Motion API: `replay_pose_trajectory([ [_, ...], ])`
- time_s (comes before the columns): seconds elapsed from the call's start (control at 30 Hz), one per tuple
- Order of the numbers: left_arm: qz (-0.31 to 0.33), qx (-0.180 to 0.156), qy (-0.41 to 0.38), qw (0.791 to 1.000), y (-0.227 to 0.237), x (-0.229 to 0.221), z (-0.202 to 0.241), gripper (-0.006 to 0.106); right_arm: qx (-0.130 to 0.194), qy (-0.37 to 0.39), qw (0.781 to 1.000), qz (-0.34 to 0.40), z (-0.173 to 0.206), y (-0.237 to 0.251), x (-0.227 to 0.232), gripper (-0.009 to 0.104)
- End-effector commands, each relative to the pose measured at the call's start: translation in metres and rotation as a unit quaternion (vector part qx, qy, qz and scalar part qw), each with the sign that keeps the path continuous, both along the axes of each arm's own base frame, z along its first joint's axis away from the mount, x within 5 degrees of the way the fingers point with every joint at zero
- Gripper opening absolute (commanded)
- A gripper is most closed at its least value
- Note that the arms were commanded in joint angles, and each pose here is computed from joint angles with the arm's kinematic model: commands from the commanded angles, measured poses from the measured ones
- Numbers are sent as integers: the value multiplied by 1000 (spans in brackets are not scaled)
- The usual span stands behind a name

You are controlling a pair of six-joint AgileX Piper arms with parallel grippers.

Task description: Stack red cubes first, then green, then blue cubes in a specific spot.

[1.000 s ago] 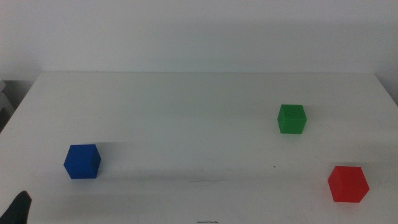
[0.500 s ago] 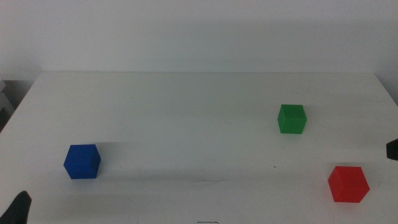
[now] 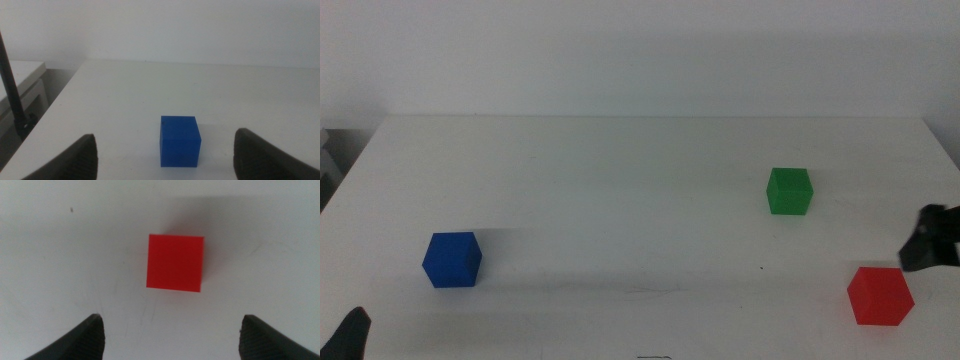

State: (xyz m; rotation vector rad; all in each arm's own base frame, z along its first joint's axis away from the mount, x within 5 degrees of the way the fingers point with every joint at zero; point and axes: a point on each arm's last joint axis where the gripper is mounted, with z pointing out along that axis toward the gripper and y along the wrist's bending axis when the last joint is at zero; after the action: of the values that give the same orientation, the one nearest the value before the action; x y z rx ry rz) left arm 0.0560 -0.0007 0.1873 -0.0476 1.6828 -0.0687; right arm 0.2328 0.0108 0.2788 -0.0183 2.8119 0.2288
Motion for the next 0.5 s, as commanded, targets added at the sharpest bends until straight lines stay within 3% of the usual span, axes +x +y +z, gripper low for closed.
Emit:
replay_pose_trajectory([
  [0.0, -2, -11, -52, 999, 0, -1, 10, 92, -13, -9, 1000, 24, 6, 8, 12, 94],
  [0.3, -2, -11, -52, 999, 0, -1, 10, 92, -94, 30, 995, 11, -26, 25, 43, 94],
  [0.47, -2, -11, -52, 999, 0, -1, 10, 92, -92, 29, 995, 8, -40, 27, 55, 94],
])
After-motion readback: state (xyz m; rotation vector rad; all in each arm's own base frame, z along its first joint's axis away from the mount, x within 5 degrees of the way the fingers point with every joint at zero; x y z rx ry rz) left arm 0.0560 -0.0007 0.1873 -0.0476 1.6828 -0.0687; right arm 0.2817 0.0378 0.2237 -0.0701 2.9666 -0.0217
